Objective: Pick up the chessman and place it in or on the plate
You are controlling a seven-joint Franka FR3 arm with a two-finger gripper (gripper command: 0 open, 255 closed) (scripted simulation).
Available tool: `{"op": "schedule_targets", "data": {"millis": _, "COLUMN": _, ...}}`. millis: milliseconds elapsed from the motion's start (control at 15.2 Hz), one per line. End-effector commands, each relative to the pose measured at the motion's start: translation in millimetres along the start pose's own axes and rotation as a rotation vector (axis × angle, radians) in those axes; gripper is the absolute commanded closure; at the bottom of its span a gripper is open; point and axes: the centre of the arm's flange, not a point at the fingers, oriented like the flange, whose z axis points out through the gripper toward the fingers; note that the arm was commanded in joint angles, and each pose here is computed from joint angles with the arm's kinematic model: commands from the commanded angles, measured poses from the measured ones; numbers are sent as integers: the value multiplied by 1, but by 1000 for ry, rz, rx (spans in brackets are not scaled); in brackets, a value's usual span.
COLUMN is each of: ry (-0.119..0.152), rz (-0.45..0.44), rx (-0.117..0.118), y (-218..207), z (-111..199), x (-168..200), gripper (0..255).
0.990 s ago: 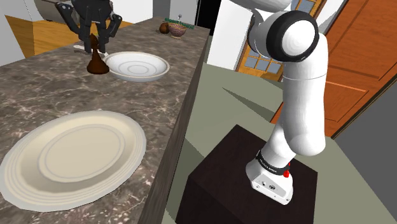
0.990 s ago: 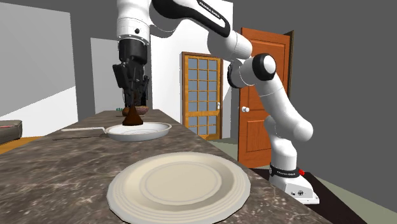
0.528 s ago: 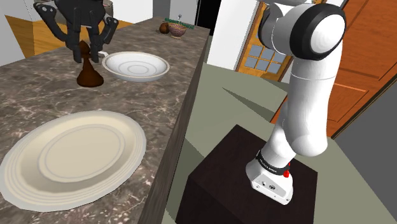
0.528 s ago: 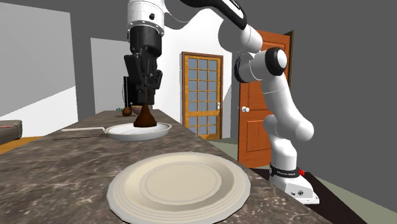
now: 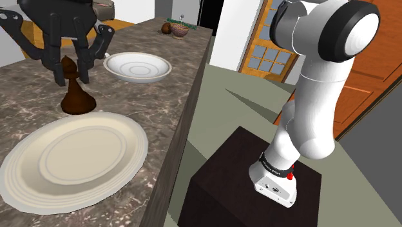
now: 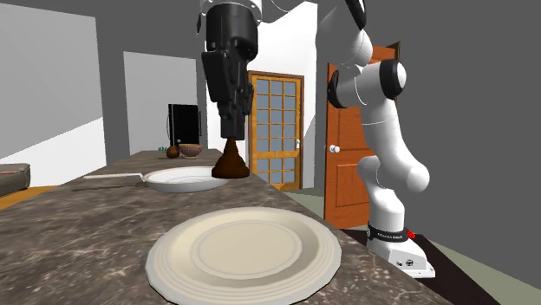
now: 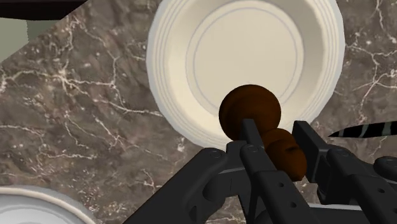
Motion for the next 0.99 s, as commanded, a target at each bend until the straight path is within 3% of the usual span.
{"op": "schedule_targets", "data": {"millis": 0, "ry": 0, "rz": 2, "rx": 0, "y": -17, "z": 1, "x": -23, "gripper": 255}}
{"op": "schedule_targets", "data": {"millis": 924, "ry": 0, "rz": 2, "rx": 0, "y": -14, "z": 69, "x": -28, "gripper": 255}}
